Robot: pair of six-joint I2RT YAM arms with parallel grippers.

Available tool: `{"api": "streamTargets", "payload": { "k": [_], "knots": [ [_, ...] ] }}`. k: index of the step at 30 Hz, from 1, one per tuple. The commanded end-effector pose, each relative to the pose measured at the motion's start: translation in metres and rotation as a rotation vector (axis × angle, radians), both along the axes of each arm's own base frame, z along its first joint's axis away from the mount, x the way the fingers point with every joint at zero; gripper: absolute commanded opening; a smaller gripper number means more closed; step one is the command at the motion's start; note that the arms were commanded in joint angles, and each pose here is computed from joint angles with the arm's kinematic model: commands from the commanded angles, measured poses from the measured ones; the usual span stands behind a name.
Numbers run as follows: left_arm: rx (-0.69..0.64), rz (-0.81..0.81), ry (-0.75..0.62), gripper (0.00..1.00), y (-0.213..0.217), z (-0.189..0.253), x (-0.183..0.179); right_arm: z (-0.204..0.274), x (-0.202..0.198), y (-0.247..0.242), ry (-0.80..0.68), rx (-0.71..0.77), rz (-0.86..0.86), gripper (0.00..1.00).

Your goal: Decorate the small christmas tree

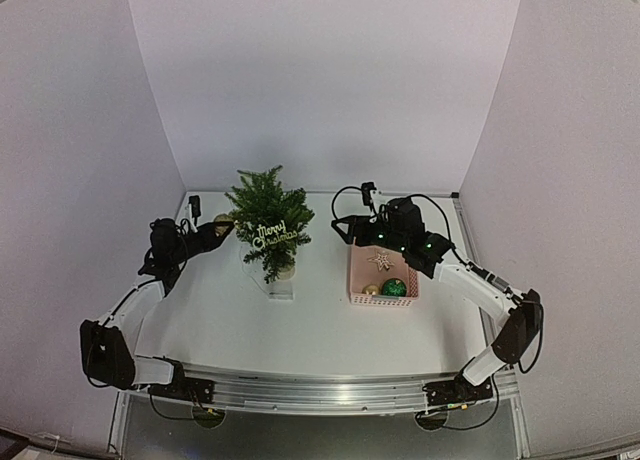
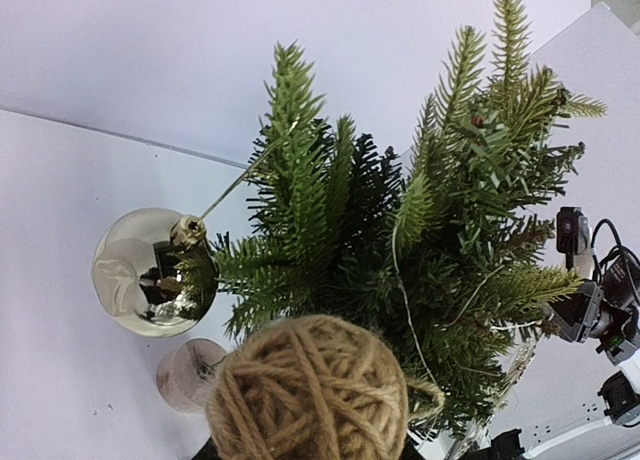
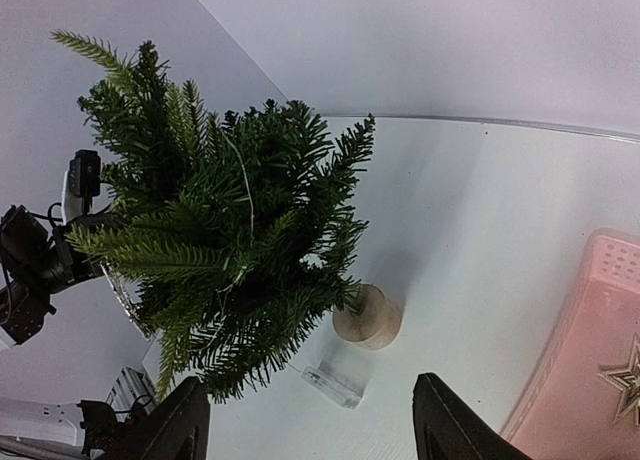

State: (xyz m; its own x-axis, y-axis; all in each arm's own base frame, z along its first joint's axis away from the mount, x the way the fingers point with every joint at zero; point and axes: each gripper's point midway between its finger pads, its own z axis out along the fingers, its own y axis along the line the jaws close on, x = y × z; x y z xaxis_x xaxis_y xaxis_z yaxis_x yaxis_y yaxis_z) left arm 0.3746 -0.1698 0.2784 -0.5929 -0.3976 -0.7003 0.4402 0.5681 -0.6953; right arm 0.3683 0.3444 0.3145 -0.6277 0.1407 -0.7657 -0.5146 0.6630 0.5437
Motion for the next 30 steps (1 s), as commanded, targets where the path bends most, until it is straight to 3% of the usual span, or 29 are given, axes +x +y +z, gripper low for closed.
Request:
{"api": "streamTargets", "payload": {
  "k": [1, 22, 30],
  "knots": [
    [-0.050, -0.034, -0.065, 0.00, -0.006, 0.033, -0.003, 0.020, 0.001, 0.000, -0.055, 0.015, 0.008, 0.68],
    [0.012, -0.058, -0.023, 0.02, -0.016, -0.001, -0.008, 0.022, 0.001, 0.000, -0.056, 0.018, 0.011, 0.67],
    [0.020, -0.049, -0.019, 0.17, -0.015, -0.003, -0.009, 0.023, 0.002, 0.001, -0.059, 0.019, 0.013, 0.67]
  ]
}}
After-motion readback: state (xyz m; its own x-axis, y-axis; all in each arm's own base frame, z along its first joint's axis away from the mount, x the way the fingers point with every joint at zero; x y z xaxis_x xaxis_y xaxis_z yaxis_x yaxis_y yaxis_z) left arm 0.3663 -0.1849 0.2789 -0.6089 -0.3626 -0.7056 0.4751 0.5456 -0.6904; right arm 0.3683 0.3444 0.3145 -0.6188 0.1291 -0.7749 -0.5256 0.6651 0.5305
